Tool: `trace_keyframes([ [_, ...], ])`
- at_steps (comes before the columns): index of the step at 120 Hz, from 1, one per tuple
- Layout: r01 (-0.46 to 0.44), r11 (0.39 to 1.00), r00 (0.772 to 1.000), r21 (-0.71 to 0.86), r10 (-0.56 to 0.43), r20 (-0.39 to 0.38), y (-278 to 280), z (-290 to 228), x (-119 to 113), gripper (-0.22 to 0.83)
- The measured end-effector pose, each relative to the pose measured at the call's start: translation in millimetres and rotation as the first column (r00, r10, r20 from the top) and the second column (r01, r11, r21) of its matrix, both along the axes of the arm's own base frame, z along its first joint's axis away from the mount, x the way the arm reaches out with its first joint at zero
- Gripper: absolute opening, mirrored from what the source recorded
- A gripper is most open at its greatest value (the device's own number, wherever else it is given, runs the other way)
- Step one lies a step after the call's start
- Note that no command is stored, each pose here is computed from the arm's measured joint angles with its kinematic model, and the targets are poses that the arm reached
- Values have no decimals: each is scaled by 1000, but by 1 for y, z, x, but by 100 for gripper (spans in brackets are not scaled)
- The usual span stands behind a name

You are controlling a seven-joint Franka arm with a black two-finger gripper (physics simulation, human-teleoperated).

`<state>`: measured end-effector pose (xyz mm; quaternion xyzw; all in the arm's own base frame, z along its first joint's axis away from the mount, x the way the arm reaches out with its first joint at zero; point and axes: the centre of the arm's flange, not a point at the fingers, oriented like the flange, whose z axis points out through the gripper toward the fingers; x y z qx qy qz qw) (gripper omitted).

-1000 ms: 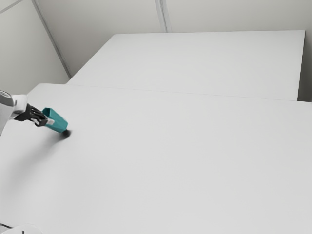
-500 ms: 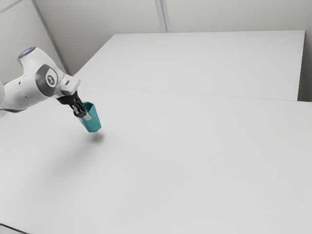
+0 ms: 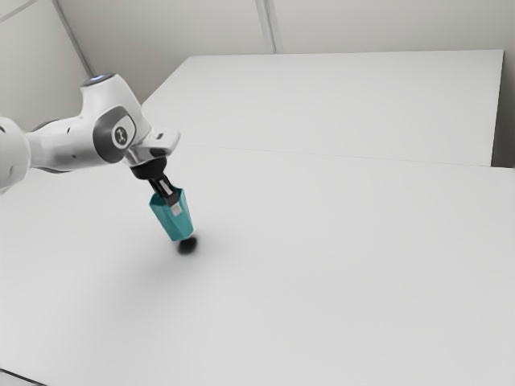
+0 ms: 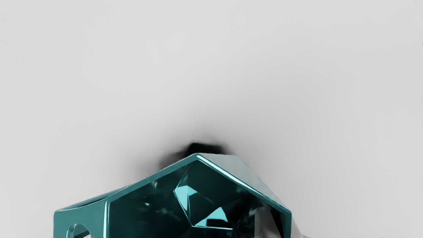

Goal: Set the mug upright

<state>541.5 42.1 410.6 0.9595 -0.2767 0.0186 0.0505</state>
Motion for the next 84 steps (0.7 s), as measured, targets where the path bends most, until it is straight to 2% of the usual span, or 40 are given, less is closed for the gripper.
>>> trace_keyframes([
  [29,-76,994,994,81,81,-68,-17,-14,-1,-17],
  [58,-99,986,992,136,108,-62,-50,-26,6,-17],
  [84,-171,974,982,146,180,-48,-48,-40,12,-17],
])
